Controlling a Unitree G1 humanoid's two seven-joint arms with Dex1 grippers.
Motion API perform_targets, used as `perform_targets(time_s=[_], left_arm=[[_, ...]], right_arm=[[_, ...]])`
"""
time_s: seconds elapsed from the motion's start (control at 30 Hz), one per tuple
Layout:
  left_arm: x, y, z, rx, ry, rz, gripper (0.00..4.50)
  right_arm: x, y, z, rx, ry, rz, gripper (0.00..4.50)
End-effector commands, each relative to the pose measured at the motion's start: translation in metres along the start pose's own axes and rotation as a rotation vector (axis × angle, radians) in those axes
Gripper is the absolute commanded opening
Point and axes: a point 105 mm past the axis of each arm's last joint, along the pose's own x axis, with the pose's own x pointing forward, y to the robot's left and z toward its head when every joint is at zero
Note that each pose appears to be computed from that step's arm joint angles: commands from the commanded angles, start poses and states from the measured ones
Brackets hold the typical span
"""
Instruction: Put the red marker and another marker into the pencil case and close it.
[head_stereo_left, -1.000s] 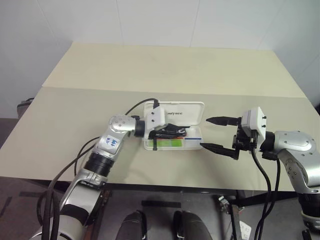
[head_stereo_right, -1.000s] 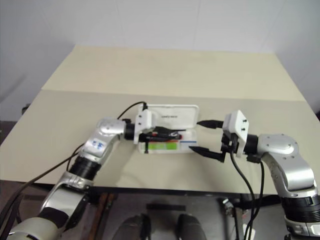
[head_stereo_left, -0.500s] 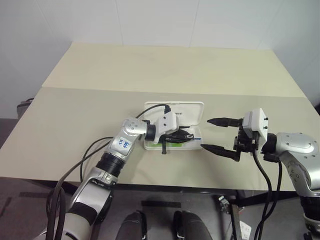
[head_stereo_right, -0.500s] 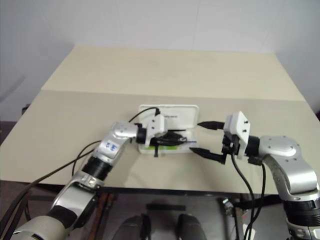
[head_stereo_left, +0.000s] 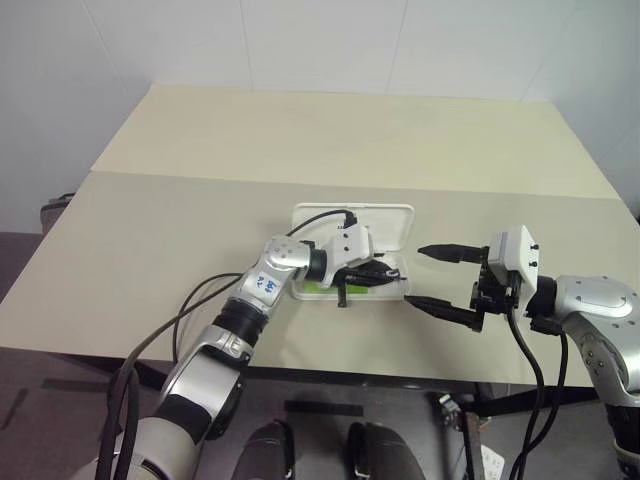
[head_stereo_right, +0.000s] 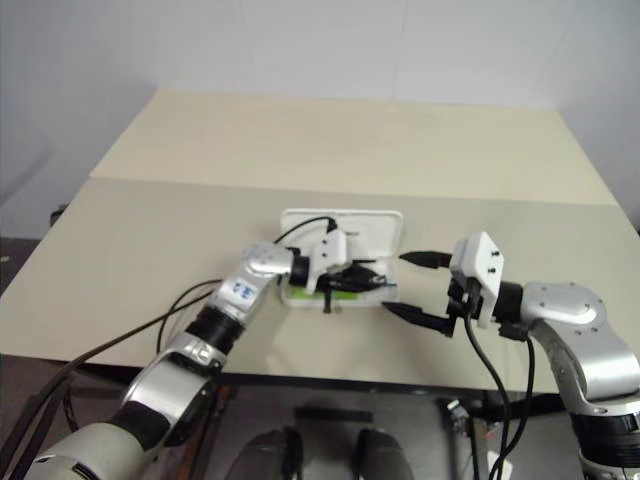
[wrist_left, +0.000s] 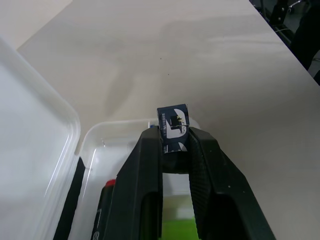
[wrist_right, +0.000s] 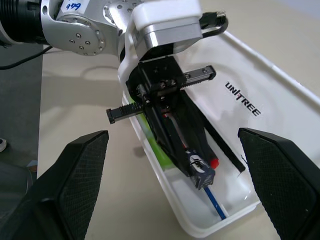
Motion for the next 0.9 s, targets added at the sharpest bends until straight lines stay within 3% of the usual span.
perform_targets(time_s=[0.03, 0.23, 0.63, 0.9], left_arm=[[0.006, 0.001, 0.013, 0.055, -0.017, -0.012, 0.36], [0.009, -0.002, 0.008, 0.034, -0.013, -0.017, 0.36], [0.007, 0.001, 0.009, 0.041, -0.027, 0.005, 4.4], [-0.006, -0.003, 0.02, 0.066, -0.086, -0.026, 4.48]], right_arm=[[-0.005, 0.0, 0.014, -0.055, -0.023, -0.014, 4.4], [-0.003, 0.001, 0.016, -0.055, -0.031, -0.017, 4.4], [0.0, 0.002, 0.016, -0.051, -0.042, -0.014, 4.4], [0.004, 0.001, 0.015, -0.049, -0.048, -0.007, 4.4]])
